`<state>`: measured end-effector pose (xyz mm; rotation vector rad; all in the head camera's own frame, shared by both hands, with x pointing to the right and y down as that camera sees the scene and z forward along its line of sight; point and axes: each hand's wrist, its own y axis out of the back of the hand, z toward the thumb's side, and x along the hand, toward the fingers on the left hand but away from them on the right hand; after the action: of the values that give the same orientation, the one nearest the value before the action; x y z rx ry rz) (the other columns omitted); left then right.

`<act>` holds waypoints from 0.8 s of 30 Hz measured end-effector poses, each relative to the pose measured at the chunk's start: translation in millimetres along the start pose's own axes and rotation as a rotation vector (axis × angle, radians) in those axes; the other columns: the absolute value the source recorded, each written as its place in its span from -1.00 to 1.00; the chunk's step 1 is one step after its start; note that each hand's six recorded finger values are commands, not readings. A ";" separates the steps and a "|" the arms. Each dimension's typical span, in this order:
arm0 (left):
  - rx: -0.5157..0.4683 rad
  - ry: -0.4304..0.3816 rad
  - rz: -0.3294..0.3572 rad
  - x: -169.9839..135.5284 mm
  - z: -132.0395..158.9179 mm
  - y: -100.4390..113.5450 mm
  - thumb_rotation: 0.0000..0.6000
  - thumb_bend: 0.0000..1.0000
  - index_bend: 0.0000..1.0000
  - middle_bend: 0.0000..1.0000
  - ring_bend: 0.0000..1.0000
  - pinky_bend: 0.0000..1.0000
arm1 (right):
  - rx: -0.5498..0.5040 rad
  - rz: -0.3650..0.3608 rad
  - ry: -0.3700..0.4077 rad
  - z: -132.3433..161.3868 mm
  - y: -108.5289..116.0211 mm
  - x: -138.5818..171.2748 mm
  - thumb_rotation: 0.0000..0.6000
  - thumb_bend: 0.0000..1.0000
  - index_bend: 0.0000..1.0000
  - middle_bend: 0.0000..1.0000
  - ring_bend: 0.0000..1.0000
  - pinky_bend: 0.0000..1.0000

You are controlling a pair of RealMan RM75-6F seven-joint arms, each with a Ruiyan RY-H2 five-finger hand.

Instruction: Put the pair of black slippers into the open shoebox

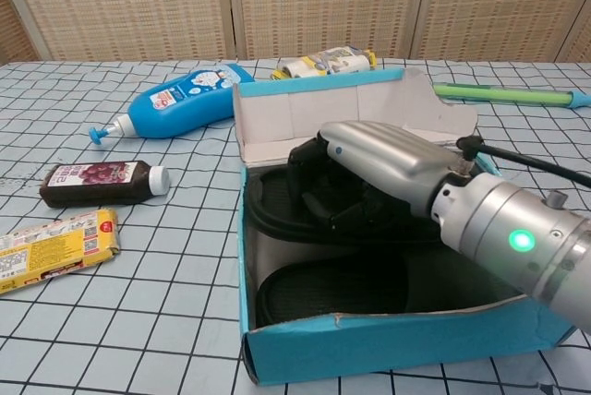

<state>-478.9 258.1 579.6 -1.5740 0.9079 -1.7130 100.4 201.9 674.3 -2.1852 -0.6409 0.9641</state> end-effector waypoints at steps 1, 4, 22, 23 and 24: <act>-0.001 0.000 0.000 -0.1 -0.2 0.2 1.00 -0.10 -0.44 -0.54 -0.30 -0.02 | 0.009 0.008 -0.005 -2.9 -4.6 -1.8 1.00 0.13 0.05 -0.07 -0.40 -0.32; -0.004 0.002 0.001 0.1 -0.7 0.6 1.00 -0.10 -0.44 -0.54 -0.31 -0.02 | 0.026 0.035 -0.015 -9.1 -15.5 -3.4 1.00 0.13 0.05 -0.07 -0.40 -0.32; 0.003 0.004 -0.003 0.0 -1.4 -0.6 1.00 -0.10 -0.44 -0.54 -0.30 -0.02 | 0.018 -0.026 0.004 -15.9 -6.5 -0.1 1.00 -0.23 -0.08 -0.08 -0.50 -0.32; 0.003 0.005 -0.003 -0.1 -1.4 -0.5 1.00 -0.10 -0.44 -0.54 -0.30 -0.02 | 0.005 -0.039 0.016 -14.2 -2.2 1.2 1.00 -0.25 -0.12 -0.10 -0.54 -0.32; 0.003 0.006 -0.002 -0.3 -1.4 -0.4 1.00 -0.10 -0.44 -0.54 -0.30 -0.02 | -0.010 -0.052 0.028 -12.5 2.6 2.9 1.00 -0.27 -0.14 -0.12 -0.57 -0.32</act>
<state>-480.3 258.8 579.7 -1.5693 0.9061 -1.7205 112.3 197.4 677.5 -2.1764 -0.6876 0.9032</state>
